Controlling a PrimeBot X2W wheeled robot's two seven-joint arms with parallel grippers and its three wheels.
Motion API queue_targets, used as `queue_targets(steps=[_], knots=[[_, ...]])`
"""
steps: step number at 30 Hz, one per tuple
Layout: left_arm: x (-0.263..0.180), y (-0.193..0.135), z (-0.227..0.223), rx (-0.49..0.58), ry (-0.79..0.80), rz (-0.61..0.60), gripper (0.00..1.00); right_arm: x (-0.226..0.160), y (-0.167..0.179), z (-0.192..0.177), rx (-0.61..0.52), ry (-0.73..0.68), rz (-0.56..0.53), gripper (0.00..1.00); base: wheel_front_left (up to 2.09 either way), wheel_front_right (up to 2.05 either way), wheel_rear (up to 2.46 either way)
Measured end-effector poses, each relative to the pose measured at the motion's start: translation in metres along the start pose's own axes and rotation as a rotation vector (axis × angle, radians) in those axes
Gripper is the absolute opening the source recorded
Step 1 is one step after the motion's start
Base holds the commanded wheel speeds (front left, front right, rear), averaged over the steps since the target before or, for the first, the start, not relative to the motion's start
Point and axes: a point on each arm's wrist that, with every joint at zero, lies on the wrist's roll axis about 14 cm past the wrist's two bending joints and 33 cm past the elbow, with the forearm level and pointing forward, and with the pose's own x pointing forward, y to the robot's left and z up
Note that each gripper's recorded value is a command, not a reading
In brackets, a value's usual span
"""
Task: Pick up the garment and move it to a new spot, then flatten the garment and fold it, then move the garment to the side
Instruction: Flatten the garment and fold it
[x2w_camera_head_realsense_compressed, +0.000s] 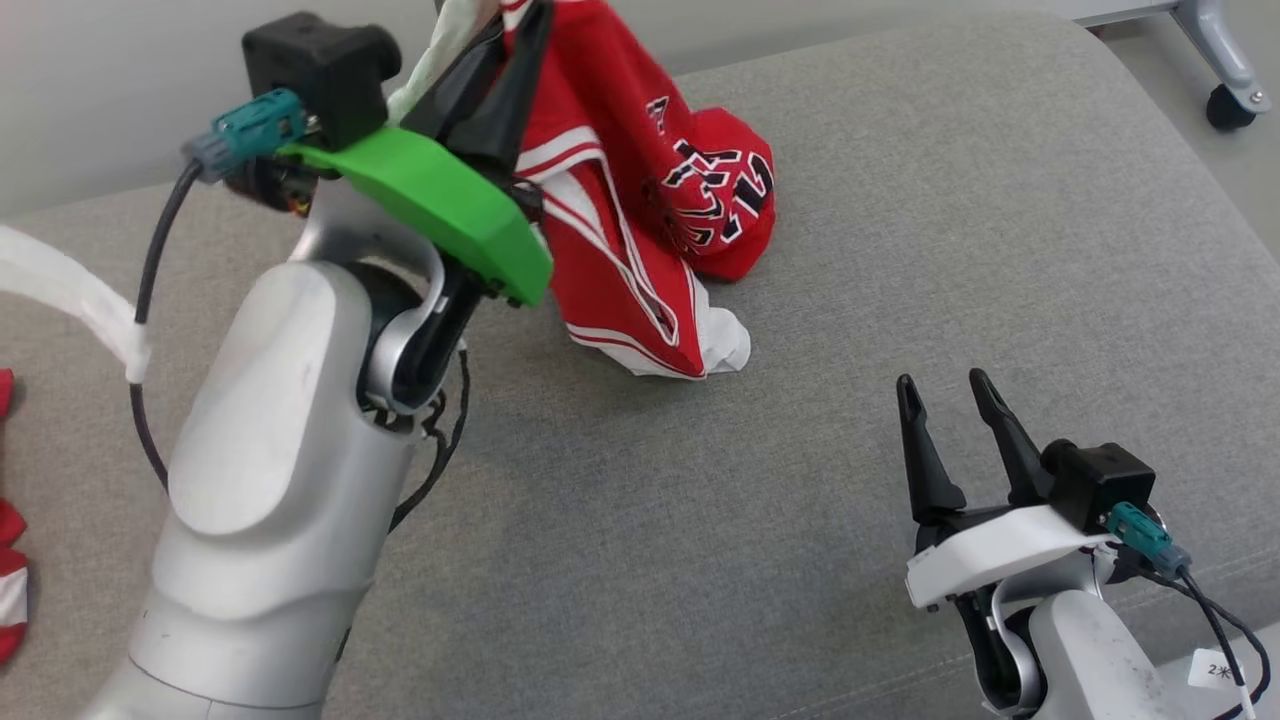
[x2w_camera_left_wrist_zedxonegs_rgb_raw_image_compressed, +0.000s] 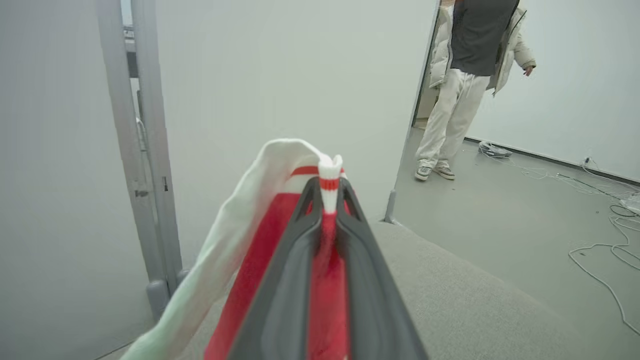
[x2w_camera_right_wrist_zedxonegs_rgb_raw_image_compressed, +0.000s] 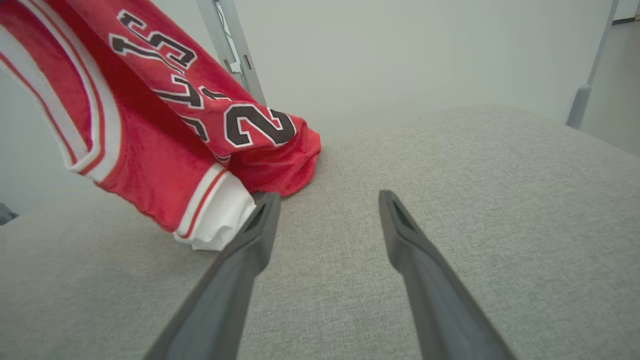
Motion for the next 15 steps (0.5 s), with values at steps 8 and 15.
queue_targets(steps=[8,15], knots=[[0.011,-0.096,0.07,0.038,-0.148,-0.293,0.0,-0.003,-0.003,0.002,0.0,-0.006,-0.009,1.0,0.0,0.0,0.0],[0.014,-0.094,0.065,-0.021,-0.113,-0.335,0.0,0.0,-0.005,-0.007,0.009,0.02,-0.018,1.0,0.0,0.0,0.0]])
